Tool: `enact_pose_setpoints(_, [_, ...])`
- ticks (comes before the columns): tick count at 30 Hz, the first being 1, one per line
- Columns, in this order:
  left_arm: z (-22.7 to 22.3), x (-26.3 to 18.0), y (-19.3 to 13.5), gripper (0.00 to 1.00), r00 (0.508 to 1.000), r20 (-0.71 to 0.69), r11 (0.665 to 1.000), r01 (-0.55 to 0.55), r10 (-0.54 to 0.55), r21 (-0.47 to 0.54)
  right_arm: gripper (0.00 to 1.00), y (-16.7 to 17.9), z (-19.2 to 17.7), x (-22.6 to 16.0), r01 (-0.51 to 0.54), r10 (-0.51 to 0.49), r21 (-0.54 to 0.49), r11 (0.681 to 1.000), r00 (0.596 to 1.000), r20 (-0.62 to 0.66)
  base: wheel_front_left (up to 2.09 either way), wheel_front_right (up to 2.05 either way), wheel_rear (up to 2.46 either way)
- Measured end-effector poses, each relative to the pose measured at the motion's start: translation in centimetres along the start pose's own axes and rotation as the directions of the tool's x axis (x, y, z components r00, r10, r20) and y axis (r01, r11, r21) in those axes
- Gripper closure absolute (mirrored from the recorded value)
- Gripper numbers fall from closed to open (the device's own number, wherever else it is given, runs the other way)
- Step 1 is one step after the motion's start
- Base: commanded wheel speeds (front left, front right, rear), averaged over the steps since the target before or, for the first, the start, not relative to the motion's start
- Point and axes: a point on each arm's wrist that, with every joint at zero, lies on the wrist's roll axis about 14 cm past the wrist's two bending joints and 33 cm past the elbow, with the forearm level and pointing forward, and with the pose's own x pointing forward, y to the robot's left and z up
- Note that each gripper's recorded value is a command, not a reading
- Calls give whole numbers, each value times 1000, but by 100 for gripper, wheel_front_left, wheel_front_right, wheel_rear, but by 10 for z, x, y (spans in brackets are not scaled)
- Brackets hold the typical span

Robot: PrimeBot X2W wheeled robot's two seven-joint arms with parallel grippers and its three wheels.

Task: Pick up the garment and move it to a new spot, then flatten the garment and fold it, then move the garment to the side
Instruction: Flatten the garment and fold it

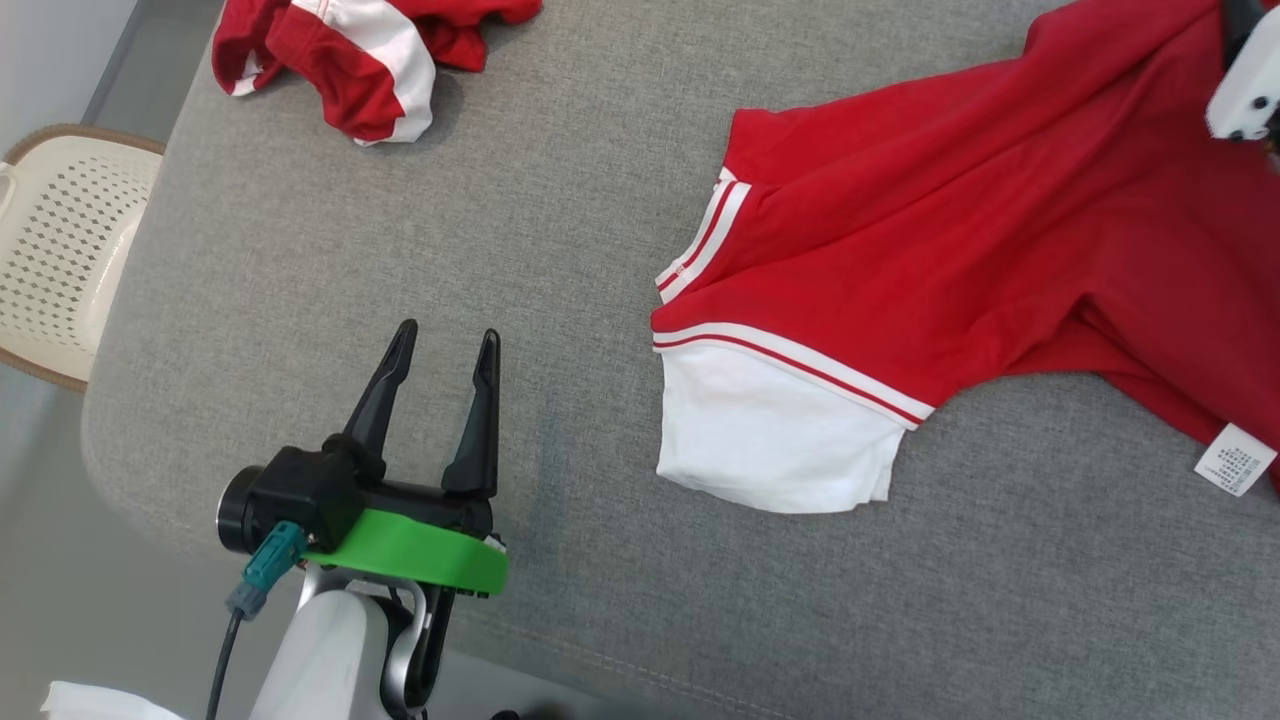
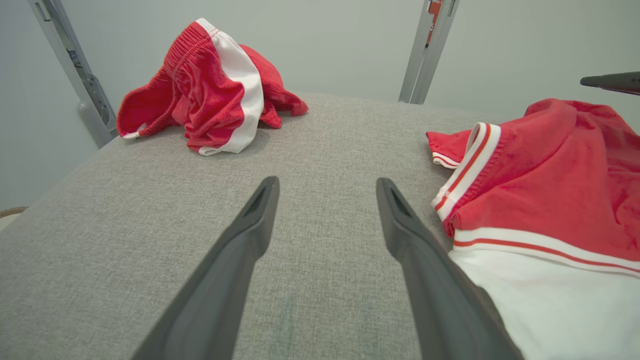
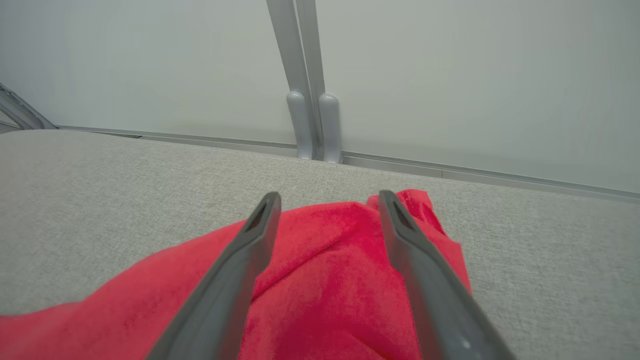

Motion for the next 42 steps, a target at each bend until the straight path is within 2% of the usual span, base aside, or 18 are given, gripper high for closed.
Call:
enact_pose_setpoints(9, [12,-16,9,0,999,35,1000,-22,21,22,0,67,19,-35,-143,142,-5,990,974,176,0,0,0])
enact_pose_setpoints(17, [34,-29,7,0,994,111,1000,-8,8,3,0,69,49,-113,-167,159,-10,986,912,377,0,0,0])
enact_pose_setpoints(25, [46,-46,-10,0,986,159,999,51,-47,-20,0,25,35,-203,-60,30,50,997,888,459,0,0,0])
enact_pose_setpoints(33, [61,-51,-32,0,970,213,992,127,-121,-14,0,-3,7,-288,72,-136,138,988,835,533,0,0,0])
enact_pose_setpoints(42, [60,-56,-45,0,963,213,986,168,-165,4,0,-13,-36,-330,173,-251,200,964,835,489,0,0,0])
